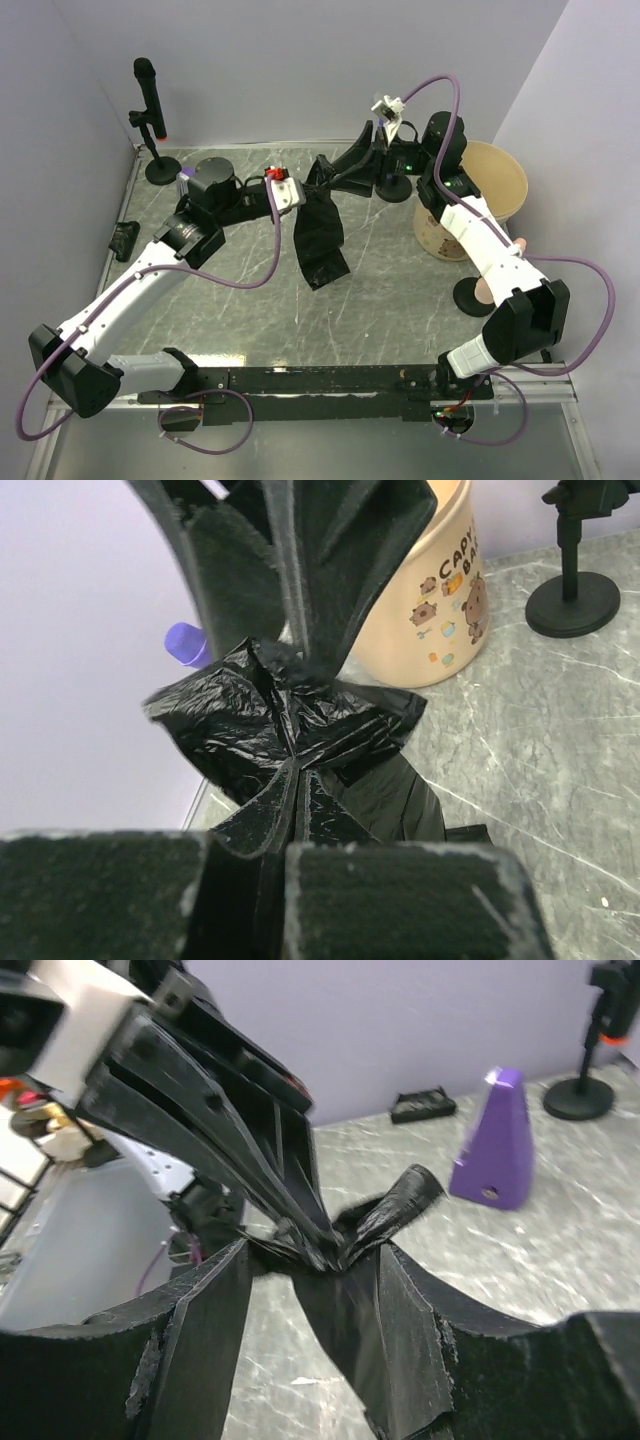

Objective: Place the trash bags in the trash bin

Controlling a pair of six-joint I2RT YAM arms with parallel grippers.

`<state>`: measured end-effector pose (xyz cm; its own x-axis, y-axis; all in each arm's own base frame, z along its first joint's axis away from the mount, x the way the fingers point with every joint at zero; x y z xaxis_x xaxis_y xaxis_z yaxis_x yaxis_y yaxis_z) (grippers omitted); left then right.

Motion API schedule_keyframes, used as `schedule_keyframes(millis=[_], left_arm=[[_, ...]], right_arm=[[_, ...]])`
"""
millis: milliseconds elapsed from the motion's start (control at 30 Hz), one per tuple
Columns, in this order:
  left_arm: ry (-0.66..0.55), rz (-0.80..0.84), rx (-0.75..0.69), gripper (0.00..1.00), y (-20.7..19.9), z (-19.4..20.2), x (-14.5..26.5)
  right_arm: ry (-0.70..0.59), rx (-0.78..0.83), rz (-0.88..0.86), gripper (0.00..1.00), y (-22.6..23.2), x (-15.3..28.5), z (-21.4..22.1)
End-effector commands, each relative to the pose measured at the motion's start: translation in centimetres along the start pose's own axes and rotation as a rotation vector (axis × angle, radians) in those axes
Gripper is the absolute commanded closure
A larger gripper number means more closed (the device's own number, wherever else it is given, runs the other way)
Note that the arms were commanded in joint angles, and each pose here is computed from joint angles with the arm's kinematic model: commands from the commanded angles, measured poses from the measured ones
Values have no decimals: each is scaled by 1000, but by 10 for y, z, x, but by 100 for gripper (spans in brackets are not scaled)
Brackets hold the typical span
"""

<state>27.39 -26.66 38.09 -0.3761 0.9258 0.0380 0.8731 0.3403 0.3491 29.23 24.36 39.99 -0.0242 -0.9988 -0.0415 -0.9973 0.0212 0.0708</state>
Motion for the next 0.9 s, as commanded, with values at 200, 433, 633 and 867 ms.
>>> schedule_keyframes(millis=[200, 433, 633, 867], left_arm=[[-76, -7, -40, 99, 0, -26, -3], [-92, -57, -72, 99, 4, -29, 2], [-104, -55, -74, 99, 4, -30, 1], [-98, -47, -76, 99, 2, -29, 2]], right_arm=[[-29, 77, -78, 55, 9, -14, -18], [-33, 92, -46, 40, 12, -8, -22], [-25, 116, -36, 61, 13, -5, -21], [-35, 140, -26, 95, 12, -5, -27]])
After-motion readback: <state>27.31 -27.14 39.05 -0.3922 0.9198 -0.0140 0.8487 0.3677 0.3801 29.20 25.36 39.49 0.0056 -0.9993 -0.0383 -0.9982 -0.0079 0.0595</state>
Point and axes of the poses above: each gripper's point midway between its finger pads, its own x axis back along the fingers, its own y axis along the line the jaws close on, z = x × y, the point moved 3 cm from there along x, back along the fingers, and after that the axes turned 9 degrees about x, right-handed, at the moved point
